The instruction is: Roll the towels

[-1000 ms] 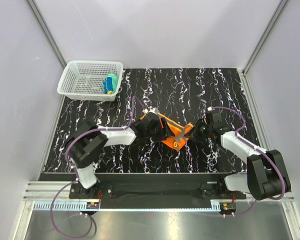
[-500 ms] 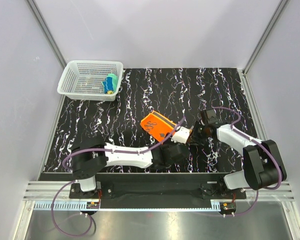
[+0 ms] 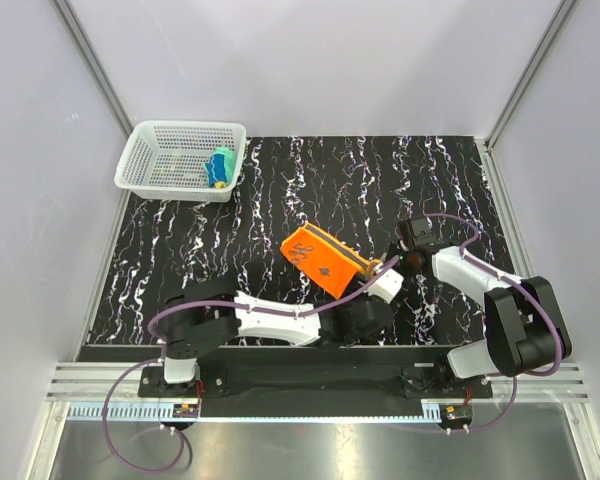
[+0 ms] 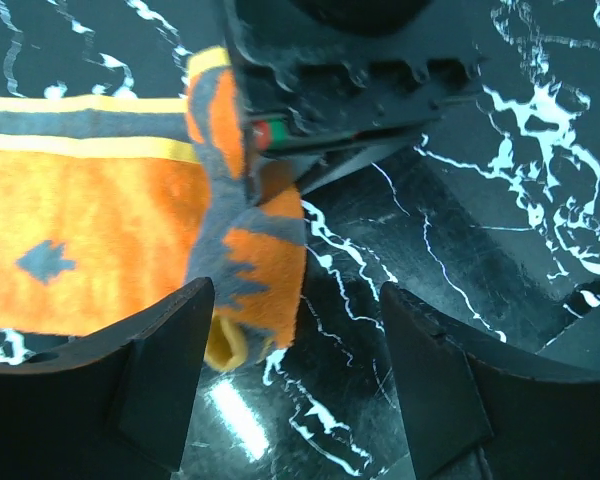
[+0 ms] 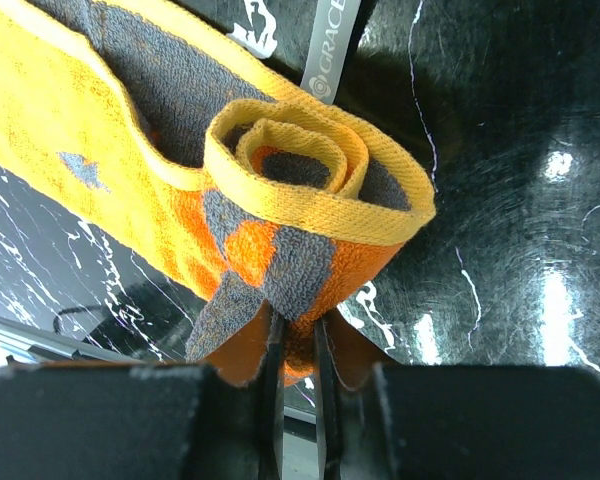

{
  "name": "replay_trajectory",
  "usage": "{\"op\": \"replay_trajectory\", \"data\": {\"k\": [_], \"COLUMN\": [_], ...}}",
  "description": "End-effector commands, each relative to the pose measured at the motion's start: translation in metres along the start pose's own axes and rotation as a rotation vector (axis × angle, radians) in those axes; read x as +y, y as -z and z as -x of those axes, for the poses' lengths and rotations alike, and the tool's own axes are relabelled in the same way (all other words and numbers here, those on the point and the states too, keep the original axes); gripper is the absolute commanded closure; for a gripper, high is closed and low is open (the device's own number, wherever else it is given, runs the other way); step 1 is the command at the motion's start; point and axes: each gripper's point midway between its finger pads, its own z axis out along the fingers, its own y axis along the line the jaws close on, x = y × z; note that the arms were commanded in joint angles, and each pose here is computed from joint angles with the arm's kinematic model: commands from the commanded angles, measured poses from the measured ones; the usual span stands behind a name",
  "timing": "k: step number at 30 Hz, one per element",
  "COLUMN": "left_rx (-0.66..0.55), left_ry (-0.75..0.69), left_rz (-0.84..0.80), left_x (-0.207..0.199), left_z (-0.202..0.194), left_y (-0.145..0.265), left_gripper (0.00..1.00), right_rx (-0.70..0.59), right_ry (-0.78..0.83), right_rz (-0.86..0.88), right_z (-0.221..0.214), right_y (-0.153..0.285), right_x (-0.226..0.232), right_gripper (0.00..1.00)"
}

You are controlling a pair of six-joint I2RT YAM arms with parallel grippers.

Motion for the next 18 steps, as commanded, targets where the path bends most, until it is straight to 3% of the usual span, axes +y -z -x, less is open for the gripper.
{"op": "replay_trajectory", "data": {"k": [1,9,13,14,16,17,18], "left_rx": [-0.024,0.034,0.055,0.064,0.073,0.072,0.076], "left_ry": [0.013,0.036,0.057,0.060,0.073,0.084,0.089], "left_rz": [-0.034,-0.003,0.018,0.019,0.029,0.029,0.017], "left_x": [-0.014,-0.009,0.000,0.002,0.009,0.011,0.010], "left_z": [0.004,-0.018,-0.025,-0.027,-0.031,-0.030,-0.031], "left_y": [-0.009,-0.026,-0.036,-0.037,-0.040,-0.041,-0.041], "left_gripper": [0.29,0.36,0.60,0.71,0.81,0.92,0.95], "right_rx": [-0.002,0.013,0.021,0.020,0.023,0.024,0.023], "right_ry": [0.033,0.032,0.027,0.027,0.028,0.028,0.030], "right_rz": [0.009,0.024,0.030,0.031,0.037,0.038,0.038], "right_z": [0.003,-0.002,-0.005,-0.005,-0.007,-0.007,-0.008], "right_y": [0.007,0.011,0.013,0.013,0.015,0.016,0.018], "right_x": [0.009,0.012,0.011,0.011,0.012,0.013,0.013], "right_gripper": [0.96,0.95,0.96,0.95,0.96,0.95,0.95]}}
